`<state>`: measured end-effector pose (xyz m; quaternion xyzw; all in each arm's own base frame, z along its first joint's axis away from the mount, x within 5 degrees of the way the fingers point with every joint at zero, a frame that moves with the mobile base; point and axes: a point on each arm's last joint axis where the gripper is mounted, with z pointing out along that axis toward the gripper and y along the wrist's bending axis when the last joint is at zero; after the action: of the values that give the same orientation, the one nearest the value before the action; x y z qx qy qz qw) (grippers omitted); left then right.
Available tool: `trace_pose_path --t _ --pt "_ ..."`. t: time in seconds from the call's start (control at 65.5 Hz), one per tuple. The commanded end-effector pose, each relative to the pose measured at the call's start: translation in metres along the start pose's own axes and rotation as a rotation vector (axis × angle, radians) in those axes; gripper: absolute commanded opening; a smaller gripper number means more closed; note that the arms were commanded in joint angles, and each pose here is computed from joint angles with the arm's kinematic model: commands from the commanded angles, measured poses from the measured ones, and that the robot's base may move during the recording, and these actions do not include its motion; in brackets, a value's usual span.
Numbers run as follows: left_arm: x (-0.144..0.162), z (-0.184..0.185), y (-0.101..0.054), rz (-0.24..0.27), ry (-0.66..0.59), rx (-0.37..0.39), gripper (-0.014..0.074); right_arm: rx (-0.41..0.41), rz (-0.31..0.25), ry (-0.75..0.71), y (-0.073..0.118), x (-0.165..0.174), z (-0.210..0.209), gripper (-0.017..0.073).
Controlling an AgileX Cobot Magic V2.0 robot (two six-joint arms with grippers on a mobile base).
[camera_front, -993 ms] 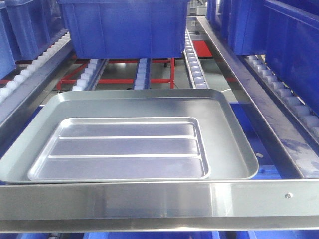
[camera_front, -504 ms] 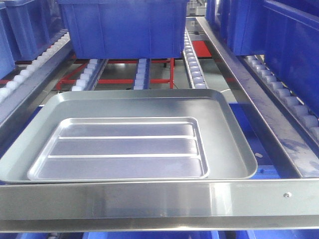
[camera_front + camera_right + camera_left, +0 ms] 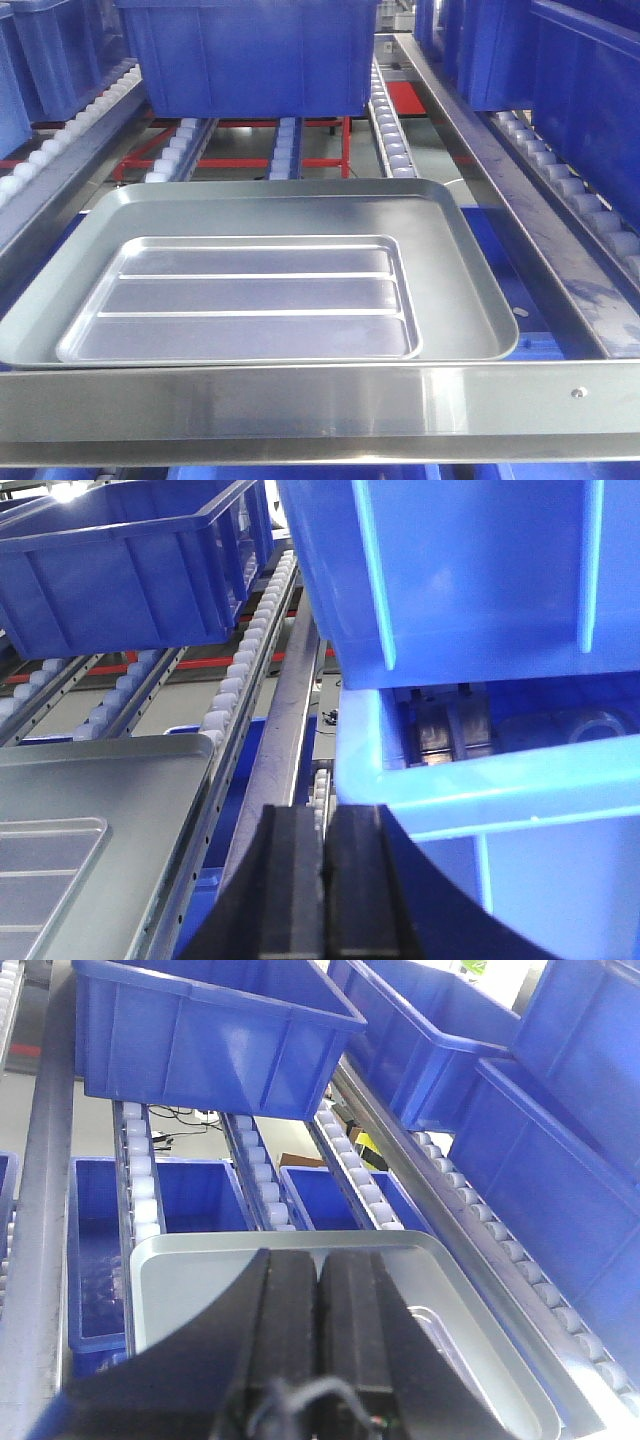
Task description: Grab silver tray and stack on right shelf
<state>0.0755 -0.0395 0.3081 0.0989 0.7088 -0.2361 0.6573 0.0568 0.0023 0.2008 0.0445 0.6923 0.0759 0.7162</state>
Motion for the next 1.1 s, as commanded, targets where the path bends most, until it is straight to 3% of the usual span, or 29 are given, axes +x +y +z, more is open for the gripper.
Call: trace_pose_path --t 0.0,0.428,0.489,0.534,0.626,0.641,0.855,0.962,1.084 --pt "-0.015 -0.001 -0.005 0.005 -0.092 0.035 -0.0092 -0.012 -0.014 -0.092 0.001 -0.008 -0.002 0.0049" --pt "-0.015 -0.001 -0.004 0.005 -0.090 0.034 -0.0092 -0.012 -0.014 -0.092 0.001 -0.008 -0.002 0.0049" --pt "-0.016 -0.002 -0.004 0.040 -0.101 0.025 -0.0092 -0.012 -0.014 -0.092 0.001 -0.008 -0.002 0.0049" --pt "-0.015 -0.004 -0.002 0.079 -0.112 0.005 -0.0092 -0.012 -0.014 -0.092 0.001 -0.008 -0.002 0.0049" --pt "-0.005 -0.007 0.004 0.046 -0.116 -0.044 -0.0092 -0.012 -0.014 -0.092 0.001 -0.008 -0.002 0.0049" --pt "-0.003 -0.007 0.005 0.060 -0.116 -0.054 -0.0092 -0.012 -0.014 -0.092 0.001 -0.008 -0.002 0.0049" --pt "0.045 -0.023 0.029 0.118 -0.236 -0.274 -0.0092 -0.012 -0.014 -0.092 0.001 -0.008 -0.002 0.0049" --pt "0.070 -0.030 0.035 0.125 -0.262 -0.323 -0.0092 -0.012 -0.014 -0.092 0.001 -0.008 -0.002 0.0049" --pt "0.093 -0.032 0.039 0.156 -0.302 -0.328 -0.0092 -0.012 -0.014 -0.092 0.001 -0.008 -0.002 0.0049"
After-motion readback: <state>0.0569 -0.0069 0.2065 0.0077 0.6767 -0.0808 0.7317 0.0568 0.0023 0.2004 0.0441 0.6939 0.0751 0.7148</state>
